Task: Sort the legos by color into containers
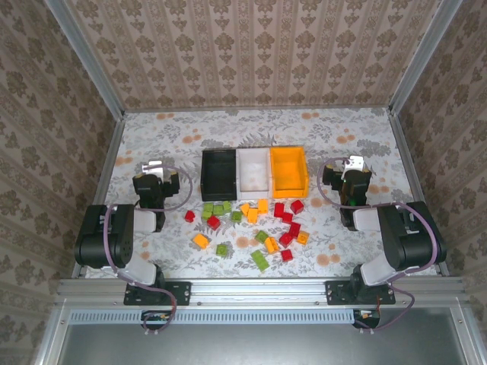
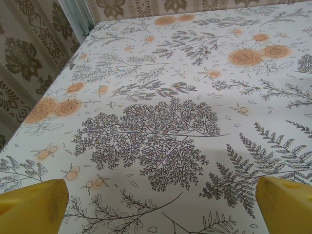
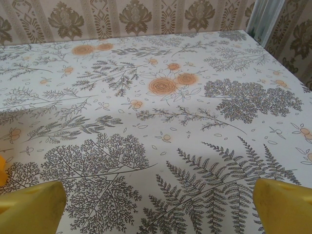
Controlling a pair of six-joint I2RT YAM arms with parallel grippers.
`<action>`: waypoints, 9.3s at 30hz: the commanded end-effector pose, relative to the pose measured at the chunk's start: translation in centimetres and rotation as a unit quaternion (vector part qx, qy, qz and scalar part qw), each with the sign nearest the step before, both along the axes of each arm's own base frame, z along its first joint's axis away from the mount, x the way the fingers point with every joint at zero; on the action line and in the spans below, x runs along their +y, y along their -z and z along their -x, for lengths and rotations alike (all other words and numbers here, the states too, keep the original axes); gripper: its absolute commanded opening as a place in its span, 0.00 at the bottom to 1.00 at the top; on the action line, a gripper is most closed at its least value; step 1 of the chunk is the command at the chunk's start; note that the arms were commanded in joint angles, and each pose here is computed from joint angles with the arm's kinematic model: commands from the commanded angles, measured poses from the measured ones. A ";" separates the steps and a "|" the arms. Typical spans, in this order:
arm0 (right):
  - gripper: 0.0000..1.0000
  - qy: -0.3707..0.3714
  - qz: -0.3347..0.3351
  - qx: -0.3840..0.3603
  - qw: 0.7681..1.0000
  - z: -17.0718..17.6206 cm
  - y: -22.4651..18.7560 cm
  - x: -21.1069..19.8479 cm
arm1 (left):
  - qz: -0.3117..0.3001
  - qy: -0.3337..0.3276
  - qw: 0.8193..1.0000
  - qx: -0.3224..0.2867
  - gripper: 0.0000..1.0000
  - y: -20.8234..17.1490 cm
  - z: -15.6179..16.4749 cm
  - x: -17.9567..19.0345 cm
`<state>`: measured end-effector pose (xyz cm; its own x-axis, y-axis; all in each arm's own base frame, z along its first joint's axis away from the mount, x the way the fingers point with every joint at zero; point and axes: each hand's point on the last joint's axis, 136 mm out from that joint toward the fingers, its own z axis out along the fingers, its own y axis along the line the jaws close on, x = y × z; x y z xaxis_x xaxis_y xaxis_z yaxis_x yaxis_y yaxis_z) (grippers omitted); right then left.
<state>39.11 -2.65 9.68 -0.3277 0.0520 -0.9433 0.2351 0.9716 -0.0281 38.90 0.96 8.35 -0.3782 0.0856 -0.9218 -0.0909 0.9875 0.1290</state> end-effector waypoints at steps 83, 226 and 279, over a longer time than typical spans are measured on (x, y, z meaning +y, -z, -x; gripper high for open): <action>0.83 -0.106 -0.178 0.364 0.908 9.8 0.9 14.4 | 0.425 -0.145 0.866 -0.218 1.00 -17.9 4.9 6.0; 0.76 -0.046 -0.192 0.267 0.943 3.2 -3.8 14.6 | 0.057 0.241 0.906 0.343 0.35 -5.2 18.0 -26.5; 0.78 -0.031 -0.204 0.282 0.937 7.2 -1.8 12.1 | 0.189 -0.033 0.915 0.356 0.78 1.7 14.6 -9.5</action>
<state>32.03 9.66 11.84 -0.7829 0.3267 -0.5294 0.2289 0.9426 0.2432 23.42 -7.96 7.20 -0.8851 -0.2398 -0.3989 -0.1955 0.9693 -0.1489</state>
